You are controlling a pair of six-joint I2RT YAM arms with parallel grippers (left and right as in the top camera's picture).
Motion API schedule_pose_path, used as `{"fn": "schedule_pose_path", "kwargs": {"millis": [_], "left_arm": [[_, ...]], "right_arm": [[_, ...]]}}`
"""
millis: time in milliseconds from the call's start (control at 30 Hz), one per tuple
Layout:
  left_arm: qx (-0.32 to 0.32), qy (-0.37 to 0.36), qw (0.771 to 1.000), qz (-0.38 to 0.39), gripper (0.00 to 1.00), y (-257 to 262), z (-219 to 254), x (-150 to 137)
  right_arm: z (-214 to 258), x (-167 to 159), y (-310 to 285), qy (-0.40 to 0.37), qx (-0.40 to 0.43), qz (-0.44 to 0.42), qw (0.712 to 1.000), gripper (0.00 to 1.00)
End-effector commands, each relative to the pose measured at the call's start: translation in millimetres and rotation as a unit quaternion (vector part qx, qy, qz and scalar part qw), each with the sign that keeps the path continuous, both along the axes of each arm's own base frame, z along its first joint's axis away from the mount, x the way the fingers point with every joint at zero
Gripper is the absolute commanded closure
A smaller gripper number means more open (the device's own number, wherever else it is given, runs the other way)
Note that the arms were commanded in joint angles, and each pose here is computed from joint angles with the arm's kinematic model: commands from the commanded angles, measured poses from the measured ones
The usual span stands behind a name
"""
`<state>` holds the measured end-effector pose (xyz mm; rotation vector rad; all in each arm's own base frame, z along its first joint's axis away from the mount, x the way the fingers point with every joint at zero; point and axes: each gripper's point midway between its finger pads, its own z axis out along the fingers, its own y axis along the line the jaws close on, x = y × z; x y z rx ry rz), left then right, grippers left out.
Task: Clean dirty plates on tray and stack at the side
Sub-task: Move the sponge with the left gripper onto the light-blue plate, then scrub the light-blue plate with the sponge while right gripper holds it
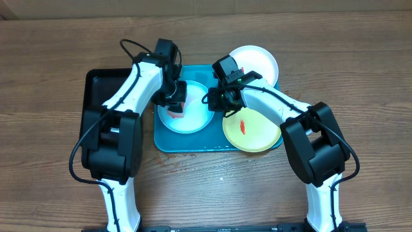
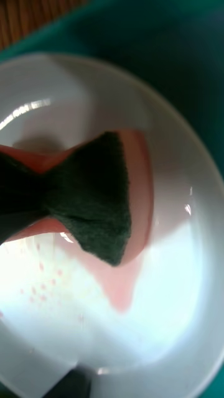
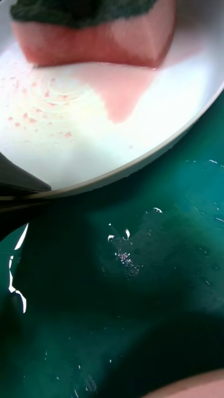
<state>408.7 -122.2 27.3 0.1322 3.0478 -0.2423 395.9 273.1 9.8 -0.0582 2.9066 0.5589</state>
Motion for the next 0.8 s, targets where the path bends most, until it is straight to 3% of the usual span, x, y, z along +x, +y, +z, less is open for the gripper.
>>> {"fn": "schedule_pose_path", "kwargs": {"millis": [0, 100, 233, 367, 500, 767], "left_arm": [[-0.057, 0.012, 0.997, -0.046, 0.96, -35, -2, -9], [-0.068, 0.014, 0.995, -0.073, 0.96, -43, 0, -13], [-0.028, 0.016, 0.997, -0.068, 0.96, -26, -4, -13], [0.085, 0.021, 0.996, 0.0, 0.96, 17, -9, -13], [0.209, 0.008, 0.972, 0.11, 0.96, 63, -2, -15], [0.203, -0.024, 0.969, 0.136, 0.96, 61, -1, -1]], "right_arm": [[2, 6, 0, -0.007, 0.0, -0.002, 1.0, 0.96], [2, 6, 0, -0.007, 0.0, -0.002, 1.0, 0.96], [2, 6, 0, -0.007, 0.0, -0.001, 1.0, 0.96], [2, 6, 0, -0.008, 0.0, 0.0, 1.0, 0.96], [2, 6, 0, -0.007, 0.0, -0.001, 1.0, 0.96], [2, 6, 0, -0.008, 0.0, -0.001, 1.0, 0.96]]}}
